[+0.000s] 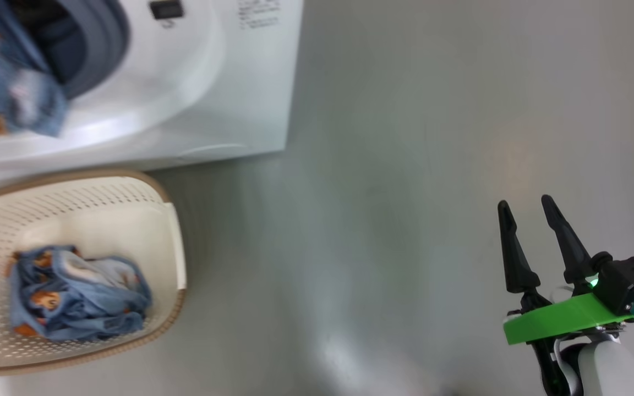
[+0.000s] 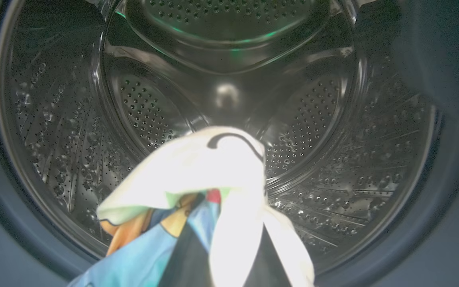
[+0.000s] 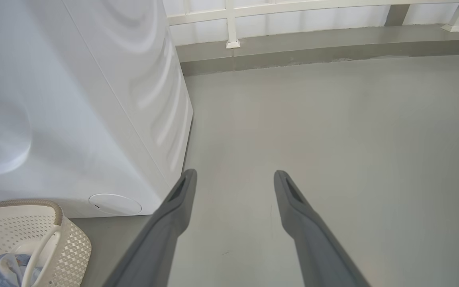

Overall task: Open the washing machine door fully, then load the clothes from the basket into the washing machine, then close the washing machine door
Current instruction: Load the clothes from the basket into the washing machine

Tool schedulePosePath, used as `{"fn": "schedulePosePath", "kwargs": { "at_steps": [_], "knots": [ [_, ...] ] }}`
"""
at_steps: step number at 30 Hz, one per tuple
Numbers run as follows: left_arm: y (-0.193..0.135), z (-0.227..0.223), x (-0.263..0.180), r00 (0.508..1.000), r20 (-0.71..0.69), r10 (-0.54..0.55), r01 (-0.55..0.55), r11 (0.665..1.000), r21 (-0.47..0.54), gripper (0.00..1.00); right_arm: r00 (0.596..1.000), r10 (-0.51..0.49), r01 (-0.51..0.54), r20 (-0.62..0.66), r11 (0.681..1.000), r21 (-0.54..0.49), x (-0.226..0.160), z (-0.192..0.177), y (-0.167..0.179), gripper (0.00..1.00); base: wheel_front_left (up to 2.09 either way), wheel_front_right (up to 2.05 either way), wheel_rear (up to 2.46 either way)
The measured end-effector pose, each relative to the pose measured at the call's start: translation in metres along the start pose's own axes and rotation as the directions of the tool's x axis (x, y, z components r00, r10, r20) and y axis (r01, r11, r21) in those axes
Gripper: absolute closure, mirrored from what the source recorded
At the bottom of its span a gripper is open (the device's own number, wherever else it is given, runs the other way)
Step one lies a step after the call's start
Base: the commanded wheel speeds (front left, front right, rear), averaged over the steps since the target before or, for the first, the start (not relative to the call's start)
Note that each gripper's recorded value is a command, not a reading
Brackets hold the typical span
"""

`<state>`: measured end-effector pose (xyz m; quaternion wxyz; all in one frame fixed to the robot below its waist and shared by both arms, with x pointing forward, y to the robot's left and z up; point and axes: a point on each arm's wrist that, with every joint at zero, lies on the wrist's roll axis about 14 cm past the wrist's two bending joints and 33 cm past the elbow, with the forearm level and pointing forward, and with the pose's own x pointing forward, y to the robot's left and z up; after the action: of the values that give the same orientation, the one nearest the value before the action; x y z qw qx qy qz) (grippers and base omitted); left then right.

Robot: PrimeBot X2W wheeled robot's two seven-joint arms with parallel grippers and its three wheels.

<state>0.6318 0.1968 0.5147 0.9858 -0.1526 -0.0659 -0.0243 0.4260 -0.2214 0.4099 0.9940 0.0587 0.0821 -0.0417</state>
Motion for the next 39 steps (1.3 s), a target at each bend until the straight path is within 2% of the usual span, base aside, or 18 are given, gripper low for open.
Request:
{"fn": "schedulePosePath", "kwargs": {
  "at_steps": [8,16,23,25,29,39],
  "knots": [
    [0.023,-0.020,0.059,0.998,-0.068,-0.004,0.010,0.996,0.084,1.00,0.996,-0.063,0.063,-0.063,0.998,-0.003,0.006,-0.028,-0.022,0.00,0.00,0.00,0.00],
    [0.022,-0.048,0.107,0.994,-0.104,-0.026,0.035,0.996,0.088,1.00,0.988,-0.095,0.094,-0.119,0.995,-0.011,0.011,-0.050,-0.034,0.00,0.00,0.00,0.00],
    [0.007,-0.021,0.145,0.996,0.067,-0.057,0.052,0.996,0.074,1.00,0.981,-0.130,0.126,-0.145,0.991,-0.034,0.006,-0.057,-0.047,0.00,0.00,0.00,0.00],
    [0.005,-0.021,0.150,0.995,0.084,-0.059,0.054,0.996,0.068,1.00,0.979,-0.136,0.131,-0.152,0.991,-0.039,0.005,-0.059,-0.049,0.00,0.00,0.00,0.00],
    [-0.001,-0.055,0.149,0.997,-0.008,-0.078,0.079,0.992,0.096,1.00,0.977,-0.142,0.137,-0.158,0.990,-0.039,0.005,-0.061,-0.051,0.00,0.00,0.00,0.00],
    [0.013,-0.101,0.143,0.989,-0.144,-0.038,0.056,0.991,0.120,1.00,0.980,-0.134,0.129,-0.147,0.991,-0.038,0.013,-0.060,-0.050,0.00,0.00,0.00,0.00]
  ]
}}
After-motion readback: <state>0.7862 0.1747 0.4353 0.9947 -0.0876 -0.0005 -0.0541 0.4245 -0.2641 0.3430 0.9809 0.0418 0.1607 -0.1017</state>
